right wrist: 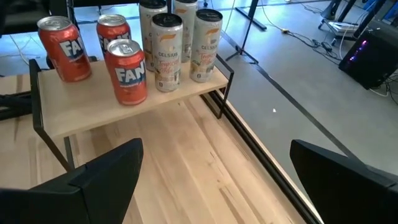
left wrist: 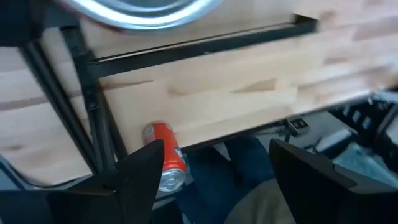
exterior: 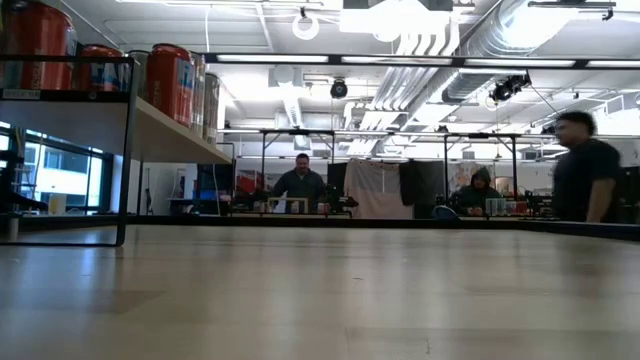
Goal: Place canned beverage on shelf
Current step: Put the top red soda can on the shelf
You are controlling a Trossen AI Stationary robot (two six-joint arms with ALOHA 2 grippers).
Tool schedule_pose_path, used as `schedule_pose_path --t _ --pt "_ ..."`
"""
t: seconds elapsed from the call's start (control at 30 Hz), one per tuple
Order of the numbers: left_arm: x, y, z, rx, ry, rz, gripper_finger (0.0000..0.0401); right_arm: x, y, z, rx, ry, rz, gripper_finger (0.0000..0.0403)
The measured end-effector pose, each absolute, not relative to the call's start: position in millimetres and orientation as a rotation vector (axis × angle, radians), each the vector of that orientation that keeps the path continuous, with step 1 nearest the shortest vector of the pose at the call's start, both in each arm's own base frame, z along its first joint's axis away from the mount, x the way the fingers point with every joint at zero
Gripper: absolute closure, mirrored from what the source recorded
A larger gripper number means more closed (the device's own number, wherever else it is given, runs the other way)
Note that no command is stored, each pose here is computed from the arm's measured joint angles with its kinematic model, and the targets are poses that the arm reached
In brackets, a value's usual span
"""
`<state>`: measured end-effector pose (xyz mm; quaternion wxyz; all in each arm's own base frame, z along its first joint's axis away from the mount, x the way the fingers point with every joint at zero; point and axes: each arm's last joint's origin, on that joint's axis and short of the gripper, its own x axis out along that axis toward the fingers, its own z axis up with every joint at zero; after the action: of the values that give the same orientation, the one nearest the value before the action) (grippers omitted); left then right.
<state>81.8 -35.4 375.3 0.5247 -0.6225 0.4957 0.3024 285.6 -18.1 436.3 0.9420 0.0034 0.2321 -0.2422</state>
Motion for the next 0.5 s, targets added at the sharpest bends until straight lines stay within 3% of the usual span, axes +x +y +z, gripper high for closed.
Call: schedule_pose_path --t 0.27,0.5 --pt "90 -37 365 -1.488 1.046 0.903 0.0119 283 -18 432 -0.068 0.536 -0.485 0.0011" --pt "107 -62 356 -1.437 1.148 0.978 0.0119 276 -20 425 -0.17 0.648 -0.55 0.0011"
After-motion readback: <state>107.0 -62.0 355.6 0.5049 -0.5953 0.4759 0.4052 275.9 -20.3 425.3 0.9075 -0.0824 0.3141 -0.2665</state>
